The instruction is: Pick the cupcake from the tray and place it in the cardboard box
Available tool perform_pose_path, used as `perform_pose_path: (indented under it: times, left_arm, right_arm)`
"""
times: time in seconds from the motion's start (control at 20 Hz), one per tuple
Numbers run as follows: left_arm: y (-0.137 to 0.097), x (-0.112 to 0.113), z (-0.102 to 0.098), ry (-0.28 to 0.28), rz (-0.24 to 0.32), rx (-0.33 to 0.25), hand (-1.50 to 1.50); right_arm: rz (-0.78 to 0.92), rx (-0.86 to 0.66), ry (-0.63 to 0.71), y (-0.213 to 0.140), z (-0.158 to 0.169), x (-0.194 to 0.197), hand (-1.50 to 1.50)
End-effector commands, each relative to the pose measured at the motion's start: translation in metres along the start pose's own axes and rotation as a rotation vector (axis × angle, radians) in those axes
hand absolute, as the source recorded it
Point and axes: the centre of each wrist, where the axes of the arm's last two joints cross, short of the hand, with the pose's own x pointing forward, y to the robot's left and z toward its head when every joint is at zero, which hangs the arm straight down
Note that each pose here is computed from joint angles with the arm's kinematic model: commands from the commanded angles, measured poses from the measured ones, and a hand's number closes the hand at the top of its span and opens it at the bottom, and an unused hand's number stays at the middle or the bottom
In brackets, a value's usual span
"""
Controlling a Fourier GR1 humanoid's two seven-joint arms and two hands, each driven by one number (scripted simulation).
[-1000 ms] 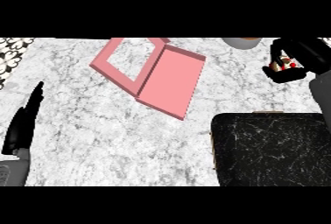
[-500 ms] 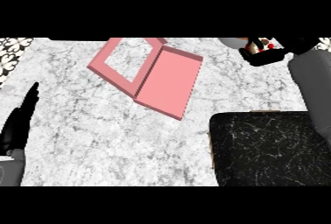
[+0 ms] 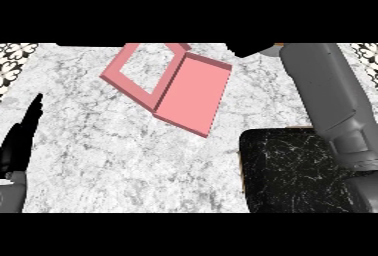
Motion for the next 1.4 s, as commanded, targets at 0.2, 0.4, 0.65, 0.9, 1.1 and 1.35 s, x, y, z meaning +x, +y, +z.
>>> perform_pose_path:
  times: [0.2, 0.4, 0.65, 0.9, 1.1, 1.35]
  left_arm:
    - [-0.017, 0.016, -0.009, -0.012, 0.010, -0.019, 0.00]
    - [-0.016, -0.002, -0.004, -0.021, 0.008, -0.020, 0.00]
    - [-0.004, 0.014, -0.006, -0.019, 0.002, -0.017, 0.00]
    - [-0.018, 0.012, -0.004, -0.055, 0.002, -0.048, 0.00]
    - [-0.017, 0.027, -0.010, -0.076, 0.005, -0.053, 0.00]
    - [-0.017, 0.022, -0.011, -0.085, 0.009, -0.063, 0.00]
  right_arm:
    - [-0.115, 0.051, 0.082, 0.039, -0.055, 0.047, 1.50]
    - [-0.136, 0.060, 0.097, 0.062, -0.059, 0.051, 1.50]
    - [-0.104, 0.094, 0.148, 0.091, -0.062, 0.055, 1.50]
    - [-0.099, 0.078, 0.286, 0.110, -0.055, 0.047, 1.50]
    - [-0.189, 0.108, 0.357, 0.112, -0.056, 0.048, -1.50]
    - [-0.214, 0.082, 0.331, 0.117, -0.052, 0.043, -1.50]
